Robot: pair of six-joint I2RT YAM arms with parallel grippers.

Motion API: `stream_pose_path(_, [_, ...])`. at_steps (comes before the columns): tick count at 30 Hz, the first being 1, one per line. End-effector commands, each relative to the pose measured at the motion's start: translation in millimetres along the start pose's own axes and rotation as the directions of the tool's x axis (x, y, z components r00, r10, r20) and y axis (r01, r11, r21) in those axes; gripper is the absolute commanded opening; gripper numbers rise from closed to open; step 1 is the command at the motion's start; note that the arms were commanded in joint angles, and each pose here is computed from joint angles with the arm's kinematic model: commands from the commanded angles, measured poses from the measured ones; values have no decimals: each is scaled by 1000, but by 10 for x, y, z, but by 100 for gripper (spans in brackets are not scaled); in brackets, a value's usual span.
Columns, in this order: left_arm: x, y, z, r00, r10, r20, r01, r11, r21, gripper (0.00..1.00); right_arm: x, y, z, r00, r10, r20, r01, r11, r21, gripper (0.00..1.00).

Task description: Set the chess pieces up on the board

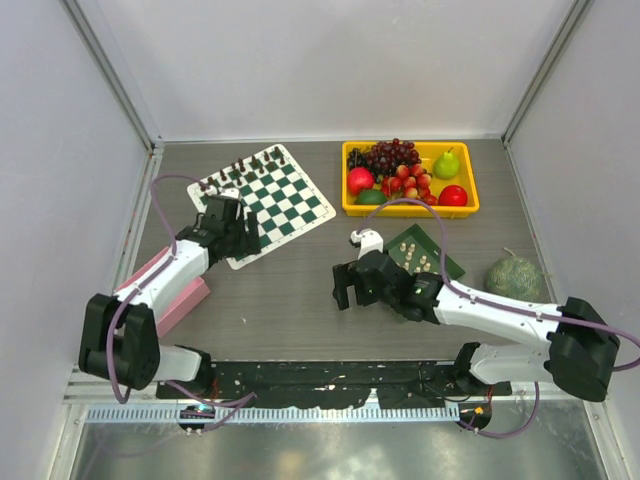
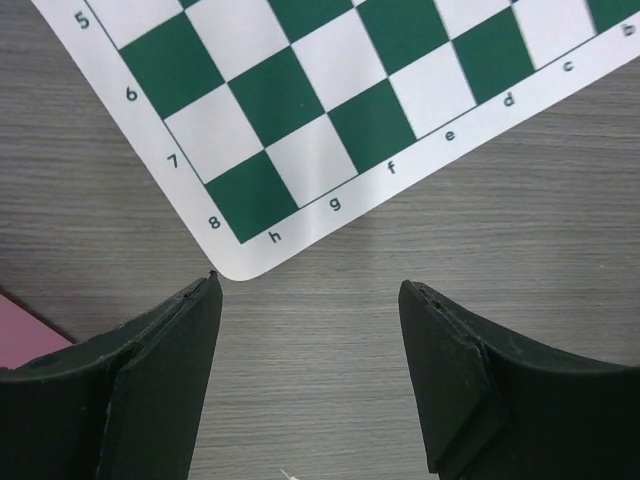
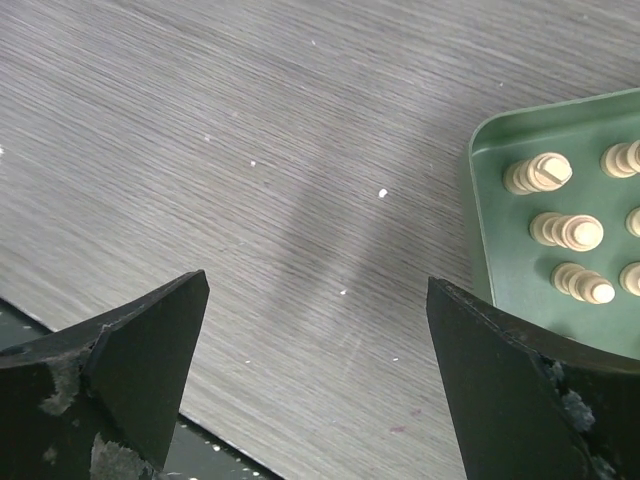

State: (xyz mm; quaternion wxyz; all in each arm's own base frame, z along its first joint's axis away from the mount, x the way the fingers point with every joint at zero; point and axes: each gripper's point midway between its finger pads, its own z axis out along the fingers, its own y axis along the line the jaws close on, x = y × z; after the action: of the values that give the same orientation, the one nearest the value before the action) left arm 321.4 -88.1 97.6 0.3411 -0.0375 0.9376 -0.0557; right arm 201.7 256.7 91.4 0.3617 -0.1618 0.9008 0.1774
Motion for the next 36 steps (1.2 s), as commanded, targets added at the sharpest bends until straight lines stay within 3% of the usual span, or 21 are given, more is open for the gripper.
stream_pose_path(1, [-49, 51, 90, 998, -55, -8, 54, 997, -61, 76, -344, 168, -239, 992, 77, 99, -69, 994, -81, 95])
stream_pose_path(18, [180, 245, 551, 981, -157, -117, 135, 976, -170, 59, -533, 146, -712, 958, 177, 226, -137, 974, -182, 82])
stream_pose_path(36, [142, 280, 577, 974, -169, -153, 137, 970, -202, 42, -554, 176, -683, 965, 156, 209, -120, 977, -174, 83])
